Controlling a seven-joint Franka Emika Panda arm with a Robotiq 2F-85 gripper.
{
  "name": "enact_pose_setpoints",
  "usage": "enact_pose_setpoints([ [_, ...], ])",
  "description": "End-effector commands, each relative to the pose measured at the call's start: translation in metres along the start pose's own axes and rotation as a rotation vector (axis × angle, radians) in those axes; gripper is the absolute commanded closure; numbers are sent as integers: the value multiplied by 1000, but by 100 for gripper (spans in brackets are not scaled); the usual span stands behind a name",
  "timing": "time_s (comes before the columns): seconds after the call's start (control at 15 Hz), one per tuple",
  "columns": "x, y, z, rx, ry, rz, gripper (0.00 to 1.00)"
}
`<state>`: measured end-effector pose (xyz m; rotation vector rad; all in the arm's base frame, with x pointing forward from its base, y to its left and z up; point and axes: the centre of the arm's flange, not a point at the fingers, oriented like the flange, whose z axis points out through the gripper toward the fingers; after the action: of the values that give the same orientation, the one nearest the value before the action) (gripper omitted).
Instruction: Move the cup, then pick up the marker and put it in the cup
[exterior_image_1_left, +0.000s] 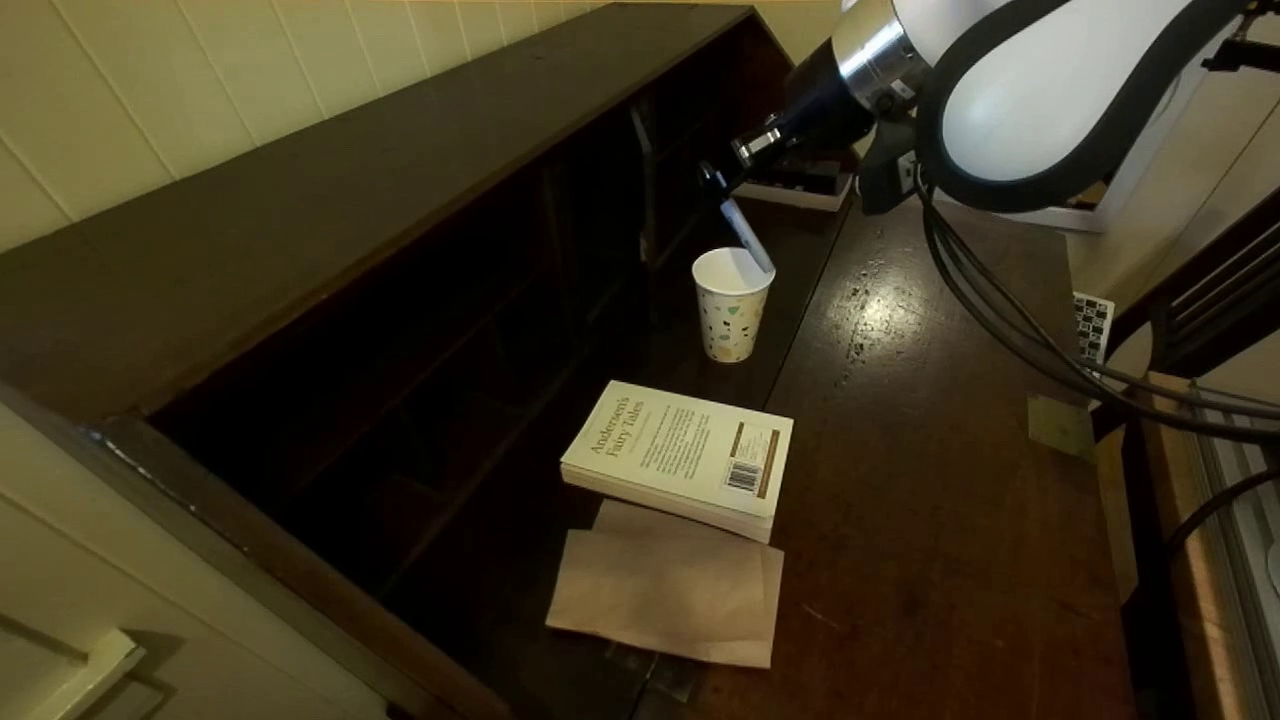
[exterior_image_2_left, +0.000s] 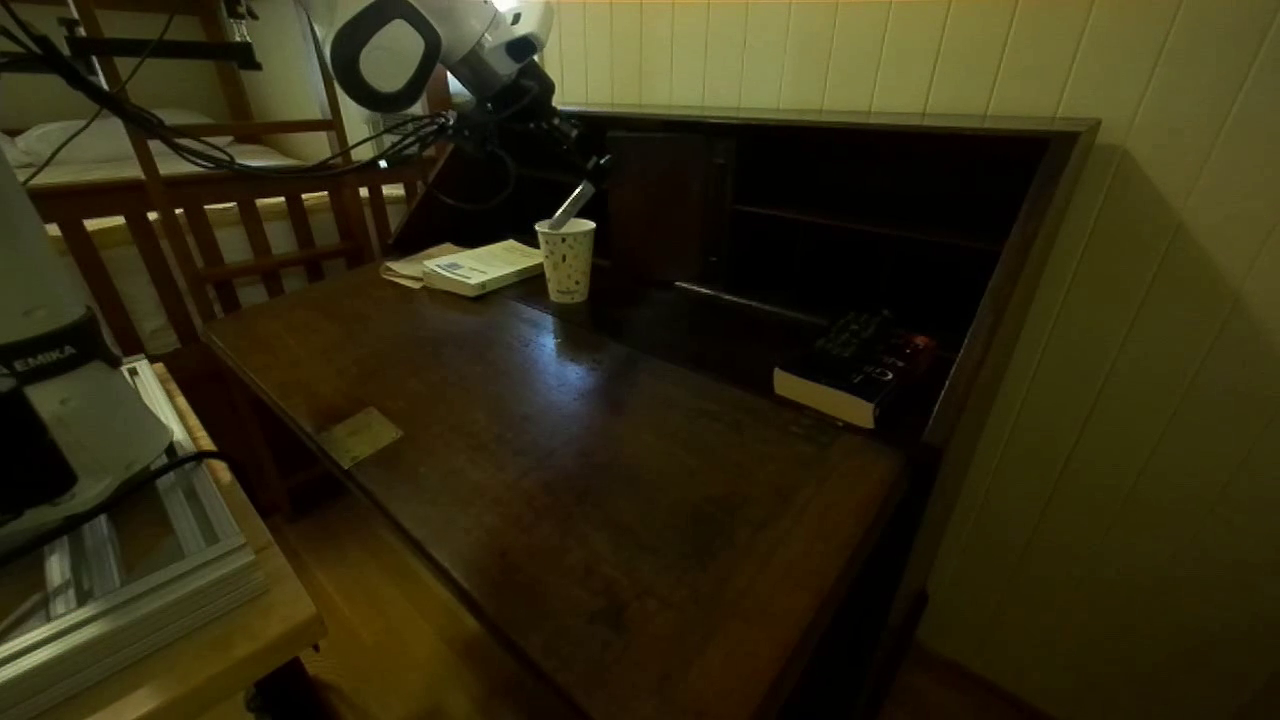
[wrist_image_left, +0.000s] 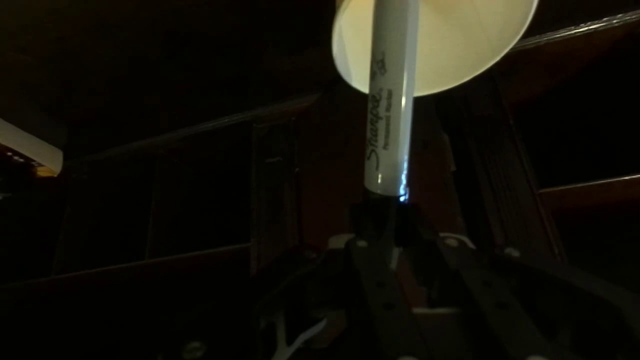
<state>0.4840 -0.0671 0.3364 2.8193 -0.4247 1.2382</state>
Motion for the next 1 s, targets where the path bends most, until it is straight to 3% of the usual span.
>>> enact_pose_setpoints([
  [0.0, 2, -12, 10, -12, 21, 53, 95],
  [0.93, -5, -35, 30, -38, -2, 97, 95],
])
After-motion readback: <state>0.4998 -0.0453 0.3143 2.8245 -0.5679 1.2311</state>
